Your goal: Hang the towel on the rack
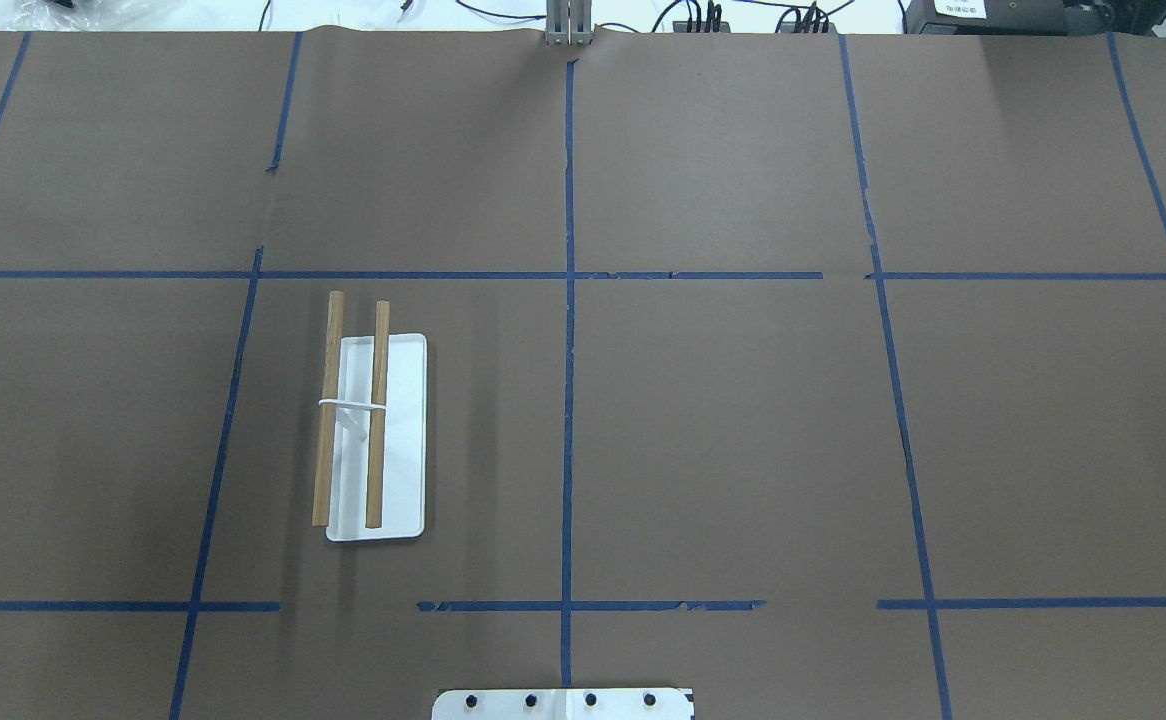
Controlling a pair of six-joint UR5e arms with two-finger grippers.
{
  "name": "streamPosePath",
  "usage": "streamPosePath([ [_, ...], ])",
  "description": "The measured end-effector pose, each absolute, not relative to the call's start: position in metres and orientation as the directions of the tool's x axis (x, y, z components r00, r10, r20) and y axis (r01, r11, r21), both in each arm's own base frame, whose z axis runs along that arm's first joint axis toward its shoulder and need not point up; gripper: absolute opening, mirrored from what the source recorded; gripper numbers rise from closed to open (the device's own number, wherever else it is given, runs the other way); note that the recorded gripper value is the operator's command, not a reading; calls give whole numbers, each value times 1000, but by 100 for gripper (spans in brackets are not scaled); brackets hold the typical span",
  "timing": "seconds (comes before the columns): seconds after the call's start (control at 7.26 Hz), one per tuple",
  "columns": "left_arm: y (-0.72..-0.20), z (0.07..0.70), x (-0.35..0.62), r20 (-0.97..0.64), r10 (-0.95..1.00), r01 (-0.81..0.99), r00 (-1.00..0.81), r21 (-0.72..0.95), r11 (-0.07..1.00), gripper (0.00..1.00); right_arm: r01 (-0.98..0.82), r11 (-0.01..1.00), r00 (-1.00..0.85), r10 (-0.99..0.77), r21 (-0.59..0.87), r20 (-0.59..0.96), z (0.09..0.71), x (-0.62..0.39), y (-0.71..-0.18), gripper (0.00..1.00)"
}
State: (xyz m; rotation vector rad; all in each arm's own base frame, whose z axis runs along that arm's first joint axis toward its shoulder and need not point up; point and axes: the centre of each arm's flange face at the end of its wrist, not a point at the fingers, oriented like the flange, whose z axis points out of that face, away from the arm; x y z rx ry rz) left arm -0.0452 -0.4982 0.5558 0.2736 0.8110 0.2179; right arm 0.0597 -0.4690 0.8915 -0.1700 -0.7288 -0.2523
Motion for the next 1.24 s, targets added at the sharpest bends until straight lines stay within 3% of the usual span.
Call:
streamPosePath([
  [0.41, -498, 552, -45, -681, 297, -85, 670, 327, 941, 100, 250, 967, 698, -219, 54, 682, 787, 70, -503, 0],
  [0.83, -507, 524, -31, -714, 296, -58, 634, 338, 939, 100, 225, 966, 670, -251, 131, 698, 611, 64, -486, 0],
  [1.24, -516, 455, 65, -863, 215, 27, 456, 255, 966, 100, 160, 974, 622, -227, 163, 749, 441, -8, -461, 0],
])
